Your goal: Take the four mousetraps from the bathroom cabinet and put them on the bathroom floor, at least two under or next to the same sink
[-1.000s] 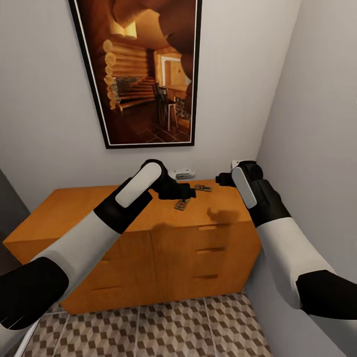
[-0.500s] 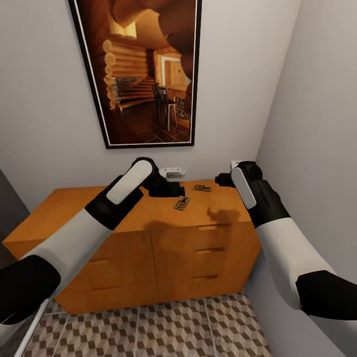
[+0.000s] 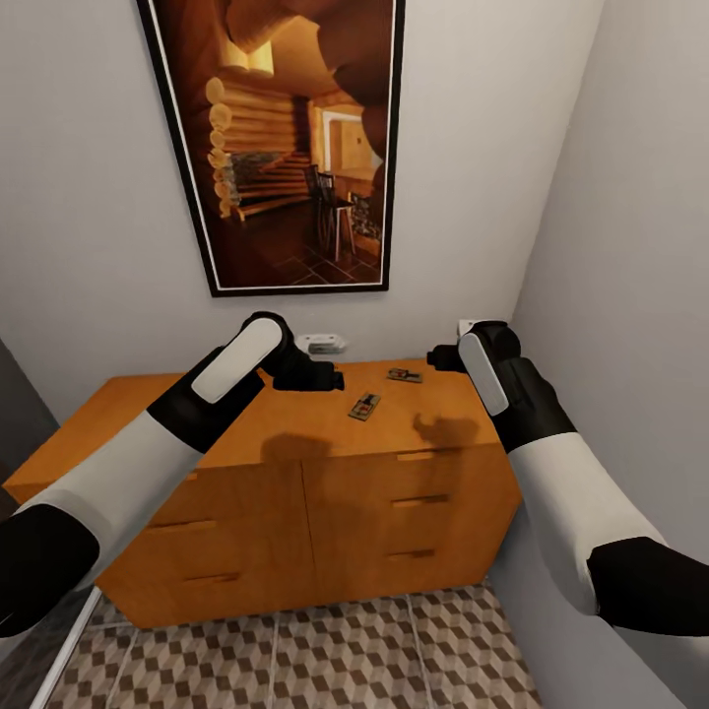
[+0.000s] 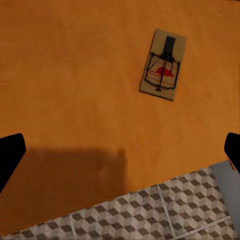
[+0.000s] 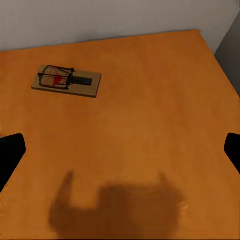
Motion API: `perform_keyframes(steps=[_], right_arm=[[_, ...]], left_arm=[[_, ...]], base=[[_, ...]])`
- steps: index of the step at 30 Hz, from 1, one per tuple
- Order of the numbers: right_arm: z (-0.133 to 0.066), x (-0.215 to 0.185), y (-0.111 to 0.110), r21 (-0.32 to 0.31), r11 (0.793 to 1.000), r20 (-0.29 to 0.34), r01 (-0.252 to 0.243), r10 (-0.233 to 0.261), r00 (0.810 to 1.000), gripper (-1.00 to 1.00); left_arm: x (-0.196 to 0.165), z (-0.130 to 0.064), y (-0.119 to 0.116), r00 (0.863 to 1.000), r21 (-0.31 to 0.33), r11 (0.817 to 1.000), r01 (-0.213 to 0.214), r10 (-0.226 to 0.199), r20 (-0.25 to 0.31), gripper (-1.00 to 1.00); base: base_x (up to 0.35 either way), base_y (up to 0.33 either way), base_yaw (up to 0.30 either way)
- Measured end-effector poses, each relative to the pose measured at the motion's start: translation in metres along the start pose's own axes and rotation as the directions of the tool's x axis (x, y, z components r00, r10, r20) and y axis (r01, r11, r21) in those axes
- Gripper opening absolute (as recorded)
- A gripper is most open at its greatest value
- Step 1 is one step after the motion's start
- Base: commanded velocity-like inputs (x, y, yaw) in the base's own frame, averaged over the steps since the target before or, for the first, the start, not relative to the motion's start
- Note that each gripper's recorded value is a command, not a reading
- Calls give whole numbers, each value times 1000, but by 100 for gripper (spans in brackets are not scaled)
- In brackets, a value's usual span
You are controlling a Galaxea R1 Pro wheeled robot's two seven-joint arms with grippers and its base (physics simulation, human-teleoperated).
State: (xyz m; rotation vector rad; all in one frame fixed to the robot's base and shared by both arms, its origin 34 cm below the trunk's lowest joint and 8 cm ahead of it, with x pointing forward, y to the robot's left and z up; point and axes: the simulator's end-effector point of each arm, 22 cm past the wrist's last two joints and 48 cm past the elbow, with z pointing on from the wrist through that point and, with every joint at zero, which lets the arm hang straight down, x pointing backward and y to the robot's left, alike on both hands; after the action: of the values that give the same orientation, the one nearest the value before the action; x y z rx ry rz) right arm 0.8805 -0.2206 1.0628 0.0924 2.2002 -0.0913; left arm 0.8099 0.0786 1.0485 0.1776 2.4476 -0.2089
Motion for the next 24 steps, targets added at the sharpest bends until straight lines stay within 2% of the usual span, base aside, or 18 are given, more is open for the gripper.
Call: perform_keyframes(steps=[6,14,19,24], right_arm=[[0,0,0,0,1000,0,1,-1,1000,100],[-1,0,1,-1,1000,1,1,-1,1000,100],[-1,0,1,-2,1000,1,1,-1,1000,100],[0,0,1,-2,1000,0,1,-1,1000,100]], left_arm=[[6,8,12,999,-24,1000,17,-18,-27,100],[9,10,14,999,-29,999,16,-17,-35,100],[16,14,9,999,-41,999,-18,16,-46,100],[23,18,3,997,-44,998,-49,47,-57,100]], base=[[279,122,0],[314,114,0],[316,47,0],[114,9,0]])
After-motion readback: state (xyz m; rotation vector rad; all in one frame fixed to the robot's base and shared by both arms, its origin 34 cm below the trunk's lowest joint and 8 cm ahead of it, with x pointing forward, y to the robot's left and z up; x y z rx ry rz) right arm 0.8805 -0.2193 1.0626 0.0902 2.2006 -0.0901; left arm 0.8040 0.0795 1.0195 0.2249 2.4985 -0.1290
